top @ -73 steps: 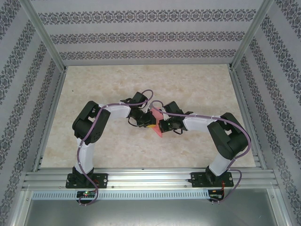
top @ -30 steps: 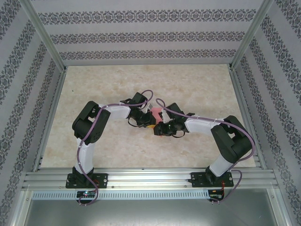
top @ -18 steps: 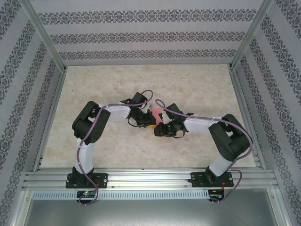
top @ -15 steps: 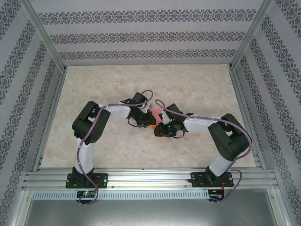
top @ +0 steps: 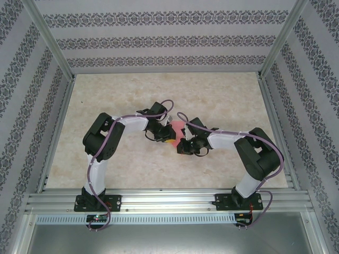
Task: Fold a paper plane with a square sheet of paper (fold left side to right side)
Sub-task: Third fold the triangle at the center of the table.
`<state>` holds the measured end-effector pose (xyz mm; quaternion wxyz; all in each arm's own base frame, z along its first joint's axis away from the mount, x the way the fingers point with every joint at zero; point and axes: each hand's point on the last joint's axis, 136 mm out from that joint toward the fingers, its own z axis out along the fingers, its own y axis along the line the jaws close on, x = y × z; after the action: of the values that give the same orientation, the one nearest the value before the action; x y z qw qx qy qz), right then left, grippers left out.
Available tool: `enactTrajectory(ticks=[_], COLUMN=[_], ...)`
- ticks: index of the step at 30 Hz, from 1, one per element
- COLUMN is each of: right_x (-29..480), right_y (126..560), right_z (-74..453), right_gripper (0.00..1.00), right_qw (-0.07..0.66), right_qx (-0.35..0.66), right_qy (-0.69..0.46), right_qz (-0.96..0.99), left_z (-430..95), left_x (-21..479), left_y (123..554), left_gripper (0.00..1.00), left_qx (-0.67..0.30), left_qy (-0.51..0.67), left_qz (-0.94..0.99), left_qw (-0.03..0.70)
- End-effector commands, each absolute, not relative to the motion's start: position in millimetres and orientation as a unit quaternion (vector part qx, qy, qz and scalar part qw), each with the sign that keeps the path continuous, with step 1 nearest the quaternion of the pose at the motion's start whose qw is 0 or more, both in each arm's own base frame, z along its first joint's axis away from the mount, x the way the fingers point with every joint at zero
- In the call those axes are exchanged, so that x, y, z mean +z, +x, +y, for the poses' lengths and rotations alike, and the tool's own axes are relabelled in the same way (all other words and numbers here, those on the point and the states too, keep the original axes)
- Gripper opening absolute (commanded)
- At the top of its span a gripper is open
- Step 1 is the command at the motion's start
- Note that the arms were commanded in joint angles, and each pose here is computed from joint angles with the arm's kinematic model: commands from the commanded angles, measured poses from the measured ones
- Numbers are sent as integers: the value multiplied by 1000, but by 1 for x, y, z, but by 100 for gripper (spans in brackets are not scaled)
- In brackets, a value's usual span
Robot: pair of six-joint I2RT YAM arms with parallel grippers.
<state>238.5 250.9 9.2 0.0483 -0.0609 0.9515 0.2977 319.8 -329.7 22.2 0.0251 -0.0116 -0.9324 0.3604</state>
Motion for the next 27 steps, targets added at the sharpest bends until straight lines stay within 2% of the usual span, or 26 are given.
enactTrajectory(ticks=[1, 10, 16, 21, 27], right_x=[-26, -27, -23, -11, -6], right_y=[195, 193, 198, 214, 221], right_z=[217, 218, 217, 217, 217], right_gripper=[7, 4, 4, 5, 5], right_qw=[-36, -35, -22, -10, -15], right_qx=[232, 236, 236, 231, 236], right_qy=[-28, -28, -32, -55, -71], right_qz=[972, 971, 971, 971, 969], left_z=[-307, -277, -271, -268, -291], left_x=[11, 5, 38, 68, 100], left_y=[350, 382, 393, 386, 351], left_gripper=[19, 19, 21, 21, 21], left_qx=[324, 307, 315, 328, 390], left_qy=[-10, -7, -24, -33, -67], left_qz=[-946, -951, -946, -939, -913], left_qw=[-18, -42, -74, -99, -94])
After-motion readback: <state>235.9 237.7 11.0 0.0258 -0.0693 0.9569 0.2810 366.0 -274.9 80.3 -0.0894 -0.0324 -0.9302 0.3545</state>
